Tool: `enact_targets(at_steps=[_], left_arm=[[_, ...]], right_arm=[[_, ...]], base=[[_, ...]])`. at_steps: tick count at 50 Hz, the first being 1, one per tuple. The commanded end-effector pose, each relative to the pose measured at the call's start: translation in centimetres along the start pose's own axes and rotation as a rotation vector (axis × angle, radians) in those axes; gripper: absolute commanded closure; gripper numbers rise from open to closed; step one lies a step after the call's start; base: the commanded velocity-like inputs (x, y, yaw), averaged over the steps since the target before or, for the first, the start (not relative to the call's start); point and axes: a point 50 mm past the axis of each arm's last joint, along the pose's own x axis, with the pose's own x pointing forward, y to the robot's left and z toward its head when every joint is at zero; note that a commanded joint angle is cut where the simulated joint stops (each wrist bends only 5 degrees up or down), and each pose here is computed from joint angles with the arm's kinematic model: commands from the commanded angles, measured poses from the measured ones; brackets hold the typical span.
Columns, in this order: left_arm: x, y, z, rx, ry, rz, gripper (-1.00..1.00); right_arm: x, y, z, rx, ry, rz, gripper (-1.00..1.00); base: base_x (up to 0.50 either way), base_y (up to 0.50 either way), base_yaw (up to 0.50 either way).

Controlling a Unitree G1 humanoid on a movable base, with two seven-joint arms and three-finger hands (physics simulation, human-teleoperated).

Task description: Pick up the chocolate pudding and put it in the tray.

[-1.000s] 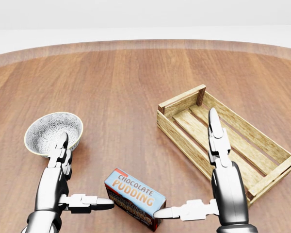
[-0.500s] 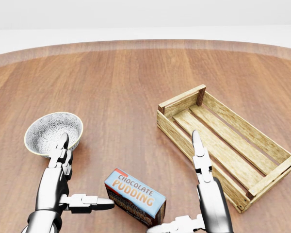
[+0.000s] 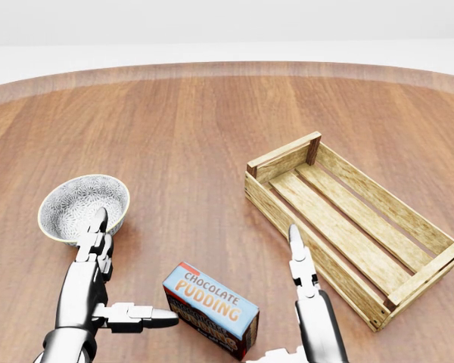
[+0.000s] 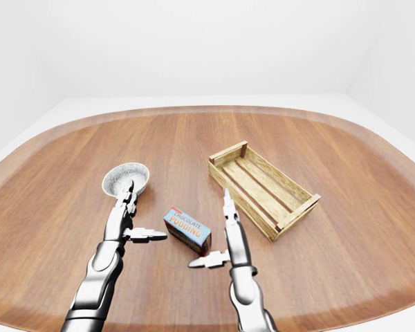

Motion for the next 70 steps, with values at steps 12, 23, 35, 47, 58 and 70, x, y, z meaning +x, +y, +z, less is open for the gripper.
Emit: enact_targets(at_steps=[12,23,35,47,58,70], left_arm=[[0.0,-0.1,0.1,-0.002,-0.001,-0.009,-1.00],[0.1,-0.1,0.0,-0.002,0.001,-0.007,-1.00],[0.0,0.0,0.0,-0.003,0.001,-0.006,-1.00],[0.1,-0.1,0.0,-0.002,0.001,-0.007,-1.00],[0.1,-0.1,0.0,-0.001,0.002,-0.009,-1.00],[0.0,-0.1,0.0,0.000,0.003,-0.010,-1.00]], right_arm=[[0.5,1.1,-0.5,-0.011,0.020,0.031,-1.00],[0.9,2.1,-1.7,-0.025,0.066,0.062,-1.00],[1.4,2.9,-2.5,-0.028,0.101,0.079,-1.00],[1.9,3.0,-2.0,-0.012,0.085,0.088,-1.00],[2.2,3.3,-3.6,-0.026,0.154,0.092,-1.00],[2.2,3.6,-5.0,-0.047,0.215,0.097,-1.00]], base=[[0.00,0.00,0.00],[0.00,0.00,0.00],[0.00,0.00,0.00],[0.00,0.00,0.00],[0.00,0.00,0.00],[0.00,0.00,0.00]])
